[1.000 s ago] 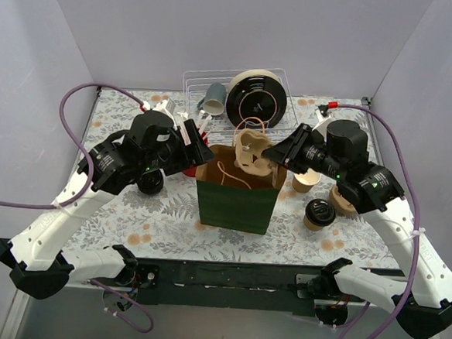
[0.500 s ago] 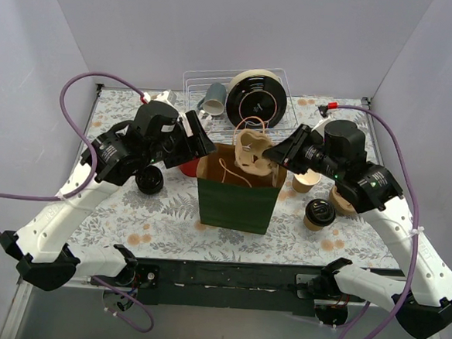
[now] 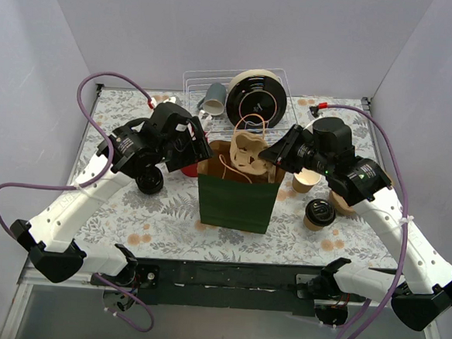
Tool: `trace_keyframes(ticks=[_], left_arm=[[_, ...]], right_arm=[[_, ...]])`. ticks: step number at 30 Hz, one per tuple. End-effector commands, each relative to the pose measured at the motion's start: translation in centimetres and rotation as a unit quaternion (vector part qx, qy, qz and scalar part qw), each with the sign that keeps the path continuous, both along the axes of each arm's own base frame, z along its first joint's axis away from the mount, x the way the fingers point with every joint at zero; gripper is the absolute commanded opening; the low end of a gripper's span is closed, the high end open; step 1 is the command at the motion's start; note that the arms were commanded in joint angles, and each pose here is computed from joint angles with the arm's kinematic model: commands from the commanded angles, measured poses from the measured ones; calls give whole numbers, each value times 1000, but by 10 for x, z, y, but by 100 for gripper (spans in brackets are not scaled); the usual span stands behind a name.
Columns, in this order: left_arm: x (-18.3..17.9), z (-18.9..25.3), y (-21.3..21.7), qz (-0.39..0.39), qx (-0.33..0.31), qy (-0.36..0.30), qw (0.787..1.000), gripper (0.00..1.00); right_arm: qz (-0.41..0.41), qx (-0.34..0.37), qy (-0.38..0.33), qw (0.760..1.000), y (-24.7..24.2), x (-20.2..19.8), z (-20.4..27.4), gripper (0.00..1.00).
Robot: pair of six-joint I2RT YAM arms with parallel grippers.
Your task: Pack the takeout coffee
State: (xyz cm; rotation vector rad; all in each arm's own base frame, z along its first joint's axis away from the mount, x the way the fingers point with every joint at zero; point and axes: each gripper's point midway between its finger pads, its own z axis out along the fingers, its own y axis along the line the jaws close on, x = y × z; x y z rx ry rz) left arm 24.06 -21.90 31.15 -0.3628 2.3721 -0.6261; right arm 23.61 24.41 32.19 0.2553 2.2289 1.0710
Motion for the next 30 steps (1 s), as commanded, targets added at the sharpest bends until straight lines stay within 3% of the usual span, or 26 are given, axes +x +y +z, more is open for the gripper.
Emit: trace_keyframes(ticks=[1, 8, 10, 16, 19, 23, 30], left_arm=[[-7, -13, 16, 21, 30, 24, 999, 65], [-11, -30, 14, 2, 33, 29, 999, 64], [-12, -35, 14, -2, 35, 33, 999, 57], [-11, -18, 3, -34, -4, -10, 999, 14], [-17, -12, -1, -55, -25, -24, 998, 0], [-24, -2, -9, -83, -68, -59, 992, 0], [-31, -5, -9, -98, -86, -72, 989, 0]], right_arm=[[-16, 16, -21, 1000, -2, 3, 17, 24], [-26, 13, -17, 999, -2, 6, 11, 23], [-24, 11, -16, 1000, -2, 6, 10, 23], [-20, 2, -15, 1000, -1, 5, 10, 23], [-31, 22, -19, 999, -2, 4, 16, 23], [-39, 37, -14, 998, -1, 6, 17, 22], [-46, -17, -7, 999, -2, 12, -4, 22]])
